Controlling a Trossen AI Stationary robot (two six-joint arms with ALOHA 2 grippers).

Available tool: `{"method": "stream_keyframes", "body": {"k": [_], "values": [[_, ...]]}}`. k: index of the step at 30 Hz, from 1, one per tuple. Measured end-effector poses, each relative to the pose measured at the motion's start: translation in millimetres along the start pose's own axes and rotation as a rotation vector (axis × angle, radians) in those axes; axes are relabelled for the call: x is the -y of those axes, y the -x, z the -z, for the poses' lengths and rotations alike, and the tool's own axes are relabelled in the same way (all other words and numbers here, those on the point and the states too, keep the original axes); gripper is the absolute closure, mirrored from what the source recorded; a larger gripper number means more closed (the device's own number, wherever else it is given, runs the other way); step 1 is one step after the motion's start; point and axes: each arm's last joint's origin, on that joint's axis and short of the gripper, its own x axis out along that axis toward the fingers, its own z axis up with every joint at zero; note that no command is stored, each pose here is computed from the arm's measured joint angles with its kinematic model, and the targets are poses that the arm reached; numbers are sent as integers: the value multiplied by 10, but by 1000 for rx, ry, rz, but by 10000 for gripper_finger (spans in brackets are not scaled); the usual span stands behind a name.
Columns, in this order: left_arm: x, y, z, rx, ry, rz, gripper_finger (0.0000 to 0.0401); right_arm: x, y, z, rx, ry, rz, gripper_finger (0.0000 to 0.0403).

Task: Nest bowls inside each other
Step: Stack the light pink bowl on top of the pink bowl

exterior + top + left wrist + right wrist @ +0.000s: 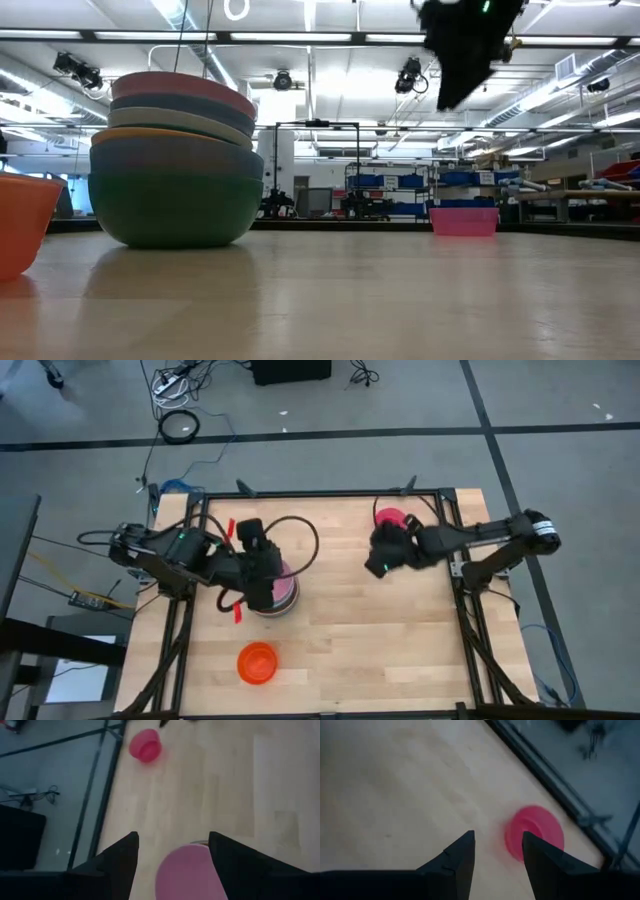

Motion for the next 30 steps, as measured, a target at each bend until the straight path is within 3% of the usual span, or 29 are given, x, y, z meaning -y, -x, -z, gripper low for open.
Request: {"method": "stream_keyframes", "body": {"k": [4, 9, 18, 26, 30], "values": [[15, 22, -3, 13, 5, -15, 151, 216, -344, -27, -93, -25, 40, 251], [19, 15, -5, 12, 9, -21, 151, 461, -664, -83, -165, -113, -12, 251], [13, 11, -6, 18, 9, -52, 151, 754, -918, -298, -148, -314, -309, 251], [7, 11, 19, -4, 19, -58, 151, 846, -972, -224, -205, -314, -249, 251], [7, 10, 19, -3, 27, -60, 151, 825, -1082, -64, -251, -304, -232, 251]]}}
